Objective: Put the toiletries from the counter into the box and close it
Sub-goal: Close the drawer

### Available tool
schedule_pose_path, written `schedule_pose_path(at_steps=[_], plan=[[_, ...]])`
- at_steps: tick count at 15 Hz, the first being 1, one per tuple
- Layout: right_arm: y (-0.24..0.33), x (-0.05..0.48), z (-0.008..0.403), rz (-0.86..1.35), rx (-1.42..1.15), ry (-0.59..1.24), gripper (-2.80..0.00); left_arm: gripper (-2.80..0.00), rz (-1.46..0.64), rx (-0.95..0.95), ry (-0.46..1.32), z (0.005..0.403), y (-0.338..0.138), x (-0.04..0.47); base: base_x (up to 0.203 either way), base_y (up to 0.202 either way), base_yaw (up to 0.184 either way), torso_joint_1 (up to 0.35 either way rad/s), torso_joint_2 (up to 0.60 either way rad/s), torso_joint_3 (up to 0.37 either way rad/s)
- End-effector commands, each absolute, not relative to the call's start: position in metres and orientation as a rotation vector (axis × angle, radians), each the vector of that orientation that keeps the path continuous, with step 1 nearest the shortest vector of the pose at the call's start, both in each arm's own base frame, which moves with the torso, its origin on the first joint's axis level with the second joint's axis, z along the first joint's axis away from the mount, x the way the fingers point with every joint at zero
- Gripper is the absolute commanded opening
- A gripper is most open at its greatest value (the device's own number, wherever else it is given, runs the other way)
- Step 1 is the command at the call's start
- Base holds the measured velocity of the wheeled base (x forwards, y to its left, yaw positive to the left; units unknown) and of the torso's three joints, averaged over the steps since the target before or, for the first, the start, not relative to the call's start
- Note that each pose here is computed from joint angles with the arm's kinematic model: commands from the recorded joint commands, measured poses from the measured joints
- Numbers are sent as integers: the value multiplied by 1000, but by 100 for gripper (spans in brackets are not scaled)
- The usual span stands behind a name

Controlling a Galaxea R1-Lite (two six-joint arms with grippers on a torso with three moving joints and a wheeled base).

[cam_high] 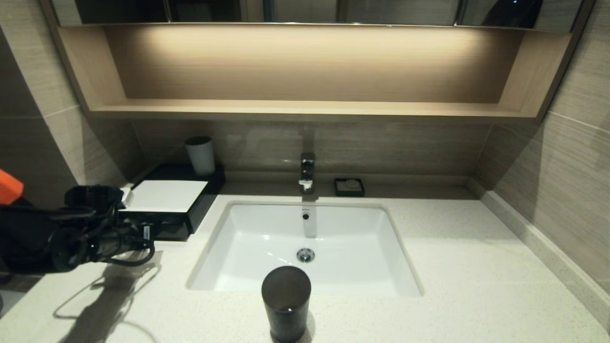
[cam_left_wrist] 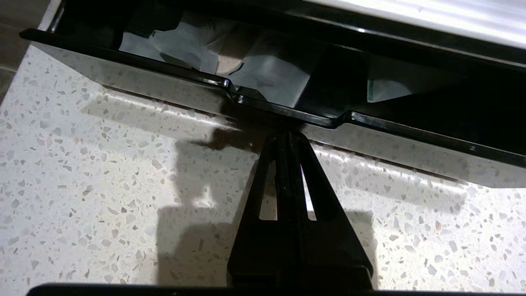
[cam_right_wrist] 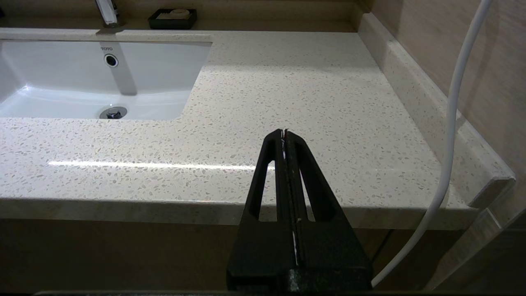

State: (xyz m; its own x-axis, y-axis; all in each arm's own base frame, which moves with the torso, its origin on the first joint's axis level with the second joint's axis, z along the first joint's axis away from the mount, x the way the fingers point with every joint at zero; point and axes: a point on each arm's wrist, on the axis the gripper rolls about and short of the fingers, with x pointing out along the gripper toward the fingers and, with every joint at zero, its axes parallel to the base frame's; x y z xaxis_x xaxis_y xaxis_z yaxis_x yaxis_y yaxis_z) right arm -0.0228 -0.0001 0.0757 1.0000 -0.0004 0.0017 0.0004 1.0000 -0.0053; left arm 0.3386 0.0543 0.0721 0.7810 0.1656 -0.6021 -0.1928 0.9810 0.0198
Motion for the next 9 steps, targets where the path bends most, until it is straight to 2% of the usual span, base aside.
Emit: schedule_pose_path(at_steps=[1, 9], plan=[[0, -23, 75, 0, -6, 0, -280, -280, 196, -45, 636, 72, 55, 343, 0, 0, 0, 0, 0, 0], [0, -23, 76, 0, -6, -1, -280, -280, 196, -42, 610, 76, 56, 351, 0, 0, 0, 0, 0, 0]])
